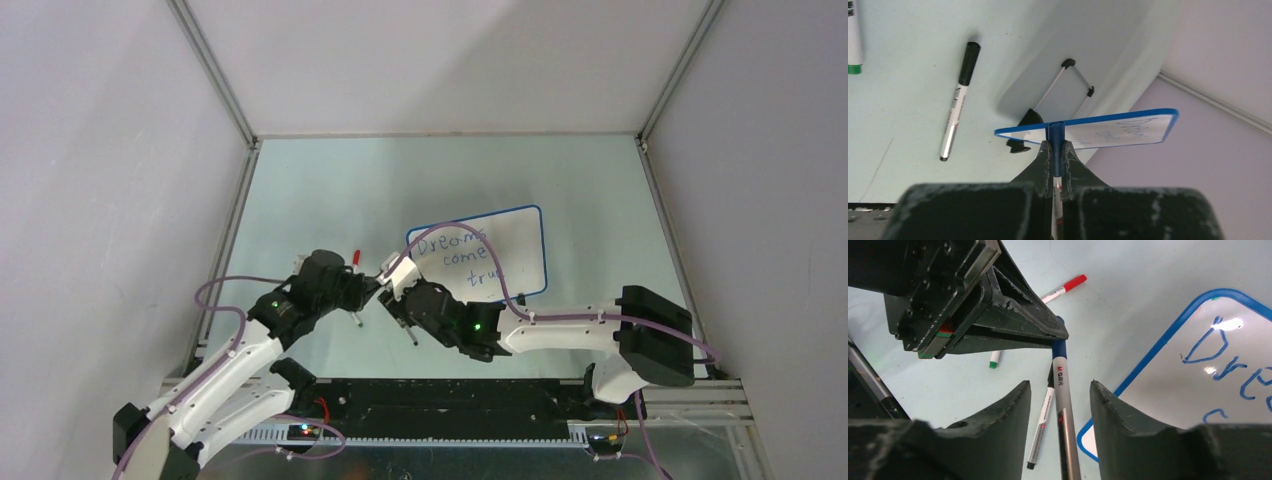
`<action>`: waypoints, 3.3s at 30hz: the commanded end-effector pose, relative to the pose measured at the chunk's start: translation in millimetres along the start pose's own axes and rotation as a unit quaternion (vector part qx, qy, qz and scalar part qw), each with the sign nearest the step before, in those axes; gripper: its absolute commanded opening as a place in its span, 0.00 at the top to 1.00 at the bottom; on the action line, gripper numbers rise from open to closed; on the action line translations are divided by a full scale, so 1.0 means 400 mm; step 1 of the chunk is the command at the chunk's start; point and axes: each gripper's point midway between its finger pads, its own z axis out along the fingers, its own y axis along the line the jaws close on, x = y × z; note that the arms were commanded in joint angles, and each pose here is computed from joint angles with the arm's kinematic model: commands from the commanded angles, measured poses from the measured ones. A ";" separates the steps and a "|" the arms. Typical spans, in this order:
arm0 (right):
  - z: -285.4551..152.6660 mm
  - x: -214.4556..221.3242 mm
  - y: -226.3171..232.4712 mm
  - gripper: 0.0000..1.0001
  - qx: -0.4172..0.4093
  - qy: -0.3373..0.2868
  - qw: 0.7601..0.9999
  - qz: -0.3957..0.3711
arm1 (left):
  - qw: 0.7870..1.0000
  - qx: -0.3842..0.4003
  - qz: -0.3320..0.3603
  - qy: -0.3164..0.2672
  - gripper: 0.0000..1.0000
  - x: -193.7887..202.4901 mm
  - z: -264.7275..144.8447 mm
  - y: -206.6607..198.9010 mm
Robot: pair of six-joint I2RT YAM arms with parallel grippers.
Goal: Write a sentence on the whiteboard
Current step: Insert the whiteboard marker without the cap into the pen cap, then put down the whiteboard marker at the center of the board, then reset both arms
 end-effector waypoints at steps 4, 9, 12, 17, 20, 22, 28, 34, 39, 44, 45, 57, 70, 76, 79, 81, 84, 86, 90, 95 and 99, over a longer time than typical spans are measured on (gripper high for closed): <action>-0.019 -0.046 -0.013 0.28 0.000 -0.017 0.999 0.034 | 0.995 -0.064 0.071 0.012 1.00 0.001 0.009 0.080; -0.071 -0.053 -0.032 0.22 -0.011 -0.029 0.998 0.054 | 0.987 -0.089 0.121 -0.049 1.00 -0.080 0.014 0.101; -0.104 -0.041 -0.055 0.22 -0.010 -0.027 0.997 0.068 | 0.972 -0.095 0.180 -0.121 1.00 -0.154 0.007 0.084; -0.183 -0.054 -0.112 0.22 -0.005 -0.047 0.994 0.097 | 0.914 -0.091 0.363 -0.155 0.93 -0.203 0.011 0.010; -0.227 -0.018 -0.162 0.23 0.014 -0.040 0.993 0.114 | 0.894 -0.109 0.394 -0.184 0.92 -0.236 0.018 0.001; -0.276 -0.028 -0.206 0.24 0.025 -0.054 0.989 0.135 | 0.886 -0.102 0.414 -0.181 0.84 -0.235 0.040 0.002; -0.374 0.037 -0.355 0.27 0.103 -0.047 0.975 0.190 | 0.880 -0.091 0.428 -0.184 0.73 -0.237 0.077 0.001; -0.439 0.123 -0.492 0.28 0.197 -0.021 0.952 0.233 | 0.870 -0.109 0.447 -0.177 0.68 -0.241 0.100 -0.002; -0.476 0.184 -0.578 0.27 0.274 -0.003 0.921 0.275 | 0.868 -0.026 0.474 -0.142 0.57 -0.187 0.104 -0.044; -0.504 0.233 -0.644 0.25 0.335 -0.003 0.890 0.310 | 0.865 0.048 0.483 -0.125 0.04 -0.151 0.078 -0.042; -0.509 0.240 -0.656 0.25 0.348 -0.008 0.883 0.315 | 0.865 0.045 0.483 -0.129 0.01 -0.156 0.075 -0.035; -0.540 0.285 -0.857 0.17 0.476 -0.111 0.831 0.266 | 0.775 0.076 0.509 -0.365 0.00 -0.335 -0.011 -0.061; -0.484 0.332 -0.977 0.19 0.444 -0.172 0.858 0.194 | 0.671 0.067 0.542 -0.501 0.06 -0.502 -0.025 -0.134; -0.411 0.371 -0.997 0.20 0.419 -0.140 0.879 0.180 | 0.698 0.053 0.553 -0.453 0.06 -0.526 0.049 -0.116; -0.379 0.368 -1.011 0.11 0.409 -0.139 0.888 0.160 | 0.704 0.043 0.553 -0.444 0.06 -0.535 0.062 -0.117; -0.363 0.394 -1.034 0.11 0.418 -0.099 0.882 0.192 | 0.705 0.044 0.535 -0.463 0.04 -0.544 0.041 -0.103; -0.360 0.395 -1.037 0.02 0.420 -0.094 0.882 0.190 | 0.704 0.054 0.522 -0.479 0.05 -0.545 0.023 -0.100; -0.359 0.395 -1.037 0.01 0.420 -0.094 0.882 0.190 | 0.703 0.059 0.509 -0.493 0.02 -0.549 0.006 -0.090; -0.359 0.397 -1.037 0.01 0.420 -0.092 0.882 0.190 | 0.689 0.024 0.506 -0.519 0.01 -0.575 -0.029 -0.068; -0.359 0.398 -1.038 0.01 0.421 -0.092 0.882 0.190 | 0.650 0.023 0.549 -0.525 0.02 -0.575 -0.028 -0.076; -0.360 0.396 -1.038 0.00 0.421 -0.093 0.882 0.190 | 0.649 0.061 0.570 -0.500 0.03 -0.583 0.026 -0.096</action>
